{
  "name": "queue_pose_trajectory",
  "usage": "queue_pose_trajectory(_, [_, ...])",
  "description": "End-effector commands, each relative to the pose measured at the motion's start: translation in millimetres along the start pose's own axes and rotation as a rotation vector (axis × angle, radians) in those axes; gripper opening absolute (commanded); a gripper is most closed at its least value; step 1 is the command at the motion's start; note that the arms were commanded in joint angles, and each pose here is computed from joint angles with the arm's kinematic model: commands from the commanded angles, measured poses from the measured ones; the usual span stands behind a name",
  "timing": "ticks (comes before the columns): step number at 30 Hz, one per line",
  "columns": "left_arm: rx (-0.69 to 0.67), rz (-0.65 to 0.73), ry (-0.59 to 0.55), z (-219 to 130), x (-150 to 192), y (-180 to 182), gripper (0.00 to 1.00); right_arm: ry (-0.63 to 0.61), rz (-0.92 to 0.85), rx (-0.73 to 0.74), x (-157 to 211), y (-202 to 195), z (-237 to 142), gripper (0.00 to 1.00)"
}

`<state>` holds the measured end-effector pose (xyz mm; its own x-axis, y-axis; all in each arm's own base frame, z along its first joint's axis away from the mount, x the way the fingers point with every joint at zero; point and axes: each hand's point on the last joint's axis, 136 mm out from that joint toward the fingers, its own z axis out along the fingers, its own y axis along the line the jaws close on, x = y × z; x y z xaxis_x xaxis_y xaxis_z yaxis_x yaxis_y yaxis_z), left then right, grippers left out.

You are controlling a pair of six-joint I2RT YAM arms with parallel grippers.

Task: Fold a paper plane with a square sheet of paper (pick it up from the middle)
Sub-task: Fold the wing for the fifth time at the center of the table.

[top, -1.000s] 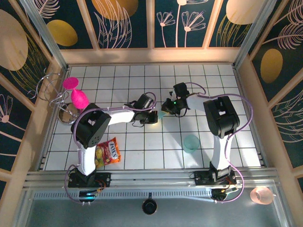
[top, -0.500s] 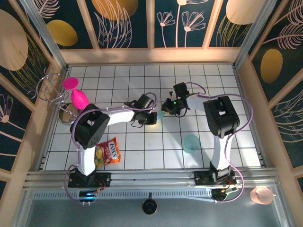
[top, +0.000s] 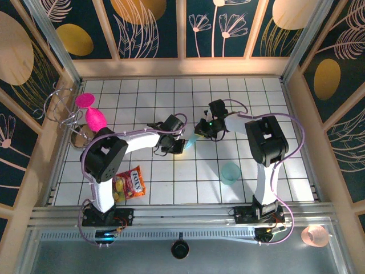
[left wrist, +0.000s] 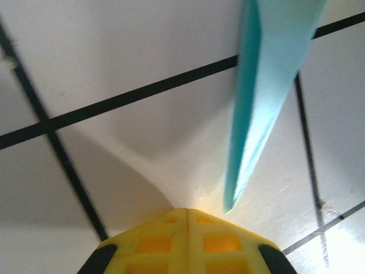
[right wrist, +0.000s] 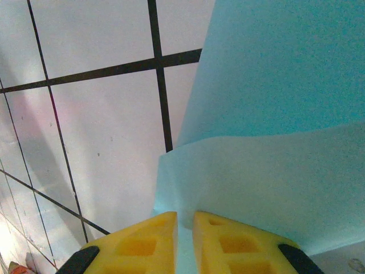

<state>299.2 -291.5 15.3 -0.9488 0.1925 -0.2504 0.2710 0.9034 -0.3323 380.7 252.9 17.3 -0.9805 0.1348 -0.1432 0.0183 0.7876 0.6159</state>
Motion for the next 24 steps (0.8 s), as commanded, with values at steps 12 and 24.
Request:
queue_pose_trajectory(12, [0.275, -0.135, -0.197, -17.4, -56.6, -54.2, 0.0, 0.022, 0.017, -0.025, 11.9, 9.0, -2.4, 0.18])
queue_pose_trajectory(24, [0.146, -0.173, -0.152, 19.5, -52.6, -27.7, 0.0, 0.017, 0.01, -0.04, 8.7, 8.0, -4.6, 0.18])
